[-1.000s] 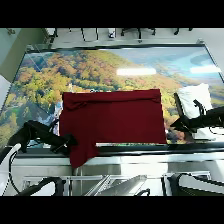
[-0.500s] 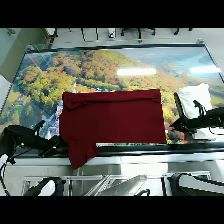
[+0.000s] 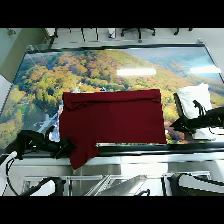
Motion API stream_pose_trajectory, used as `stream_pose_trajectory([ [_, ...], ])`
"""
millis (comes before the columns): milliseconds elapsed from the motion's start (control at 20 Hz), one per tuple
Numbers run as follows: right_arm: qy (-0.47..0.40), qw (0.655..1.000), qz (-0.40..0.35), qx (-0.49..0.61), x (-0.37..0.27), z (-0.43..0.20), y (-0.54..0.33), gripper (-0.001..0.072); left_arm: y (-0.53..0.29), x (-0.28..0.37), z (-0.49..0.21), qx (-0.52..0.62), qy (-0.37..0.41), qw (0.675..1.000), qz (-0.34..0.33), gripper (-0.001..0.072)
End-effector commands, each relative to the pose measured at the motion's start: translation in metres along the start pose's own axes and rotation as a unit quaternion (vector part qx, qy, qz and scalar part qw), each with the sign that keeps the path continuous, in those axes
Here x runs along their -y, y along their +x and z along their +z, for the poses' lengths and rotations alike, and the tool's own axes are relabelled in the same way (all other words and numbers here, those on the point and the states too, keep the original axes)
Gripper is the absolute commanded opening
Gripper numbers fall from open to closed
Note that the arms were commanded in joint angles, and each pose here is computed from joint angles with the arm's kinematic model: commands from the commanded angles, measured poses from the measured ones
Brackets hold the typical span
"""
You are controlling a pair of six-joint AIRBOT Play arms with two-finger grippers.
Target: Fold the shirts.
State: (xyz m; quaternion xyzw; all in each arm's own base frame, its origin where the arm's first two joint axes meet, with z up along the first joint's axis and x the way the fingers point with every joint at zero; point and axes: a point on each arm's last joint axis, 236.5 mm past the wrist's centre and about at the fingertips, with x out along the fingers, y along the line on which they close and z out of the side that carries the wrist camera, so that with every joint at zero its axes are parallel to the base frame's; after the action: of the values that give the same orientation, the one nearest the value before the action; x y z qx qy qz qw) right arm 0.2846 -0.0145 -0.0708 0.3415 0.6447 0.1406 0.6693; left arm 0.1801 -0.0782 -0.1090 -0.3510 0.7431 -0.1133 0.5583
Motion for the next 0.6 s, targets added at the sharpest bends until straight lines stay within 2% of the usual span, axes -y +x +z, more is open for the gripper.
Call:
stream_pose_trajectory([
  [0, 0.003, 1.0, 0.002, -0.004, 0.0, -0.002, 0.001, 0.0389, 0.012, 0.007, 0.02, 0.01, 0.031, 0.999, 0.013, 0.0278],
  [50, 0.004, 1.0, 0.002, -0.009, 0.0, -0.006, 0.003, 0.039, 0.013, 0.011, 0.022, 0.007, 0.042, 0.999, 0.018, 0.0118],
  [100, 0.007, 1.0, -0.001, -0.019, 0.003, -0.012, 0.005, 0.0395, 0.012, 0.016, 0.023, 0.0, 0.054, 0.998, 0.021, 0.0033],
  [250, 0.042, 0.997, -0.04, -0.056, 0.026, -0.036, 0.012, 0.0397, -0.003, 0.032, 0.025, 0.0, 0.082, 0.996, 0.019, 0.0015],
  [450, 0.066, 0.996, -0.004, -0.057, 0.014, -0.048, 0.034, 0.0397, -0.025, 0.041, 0.028, 0.038, 0.089, 0.995, 0.012, 0.0015],
  [550, 0.059, 0.996, -0.016, -0.06, 0.015, -0.052, 0.046, 0.0397, -0.035, 0.043, 0.026, 0.05, 0.091, 0.995, 0.008, 0.0016],
])
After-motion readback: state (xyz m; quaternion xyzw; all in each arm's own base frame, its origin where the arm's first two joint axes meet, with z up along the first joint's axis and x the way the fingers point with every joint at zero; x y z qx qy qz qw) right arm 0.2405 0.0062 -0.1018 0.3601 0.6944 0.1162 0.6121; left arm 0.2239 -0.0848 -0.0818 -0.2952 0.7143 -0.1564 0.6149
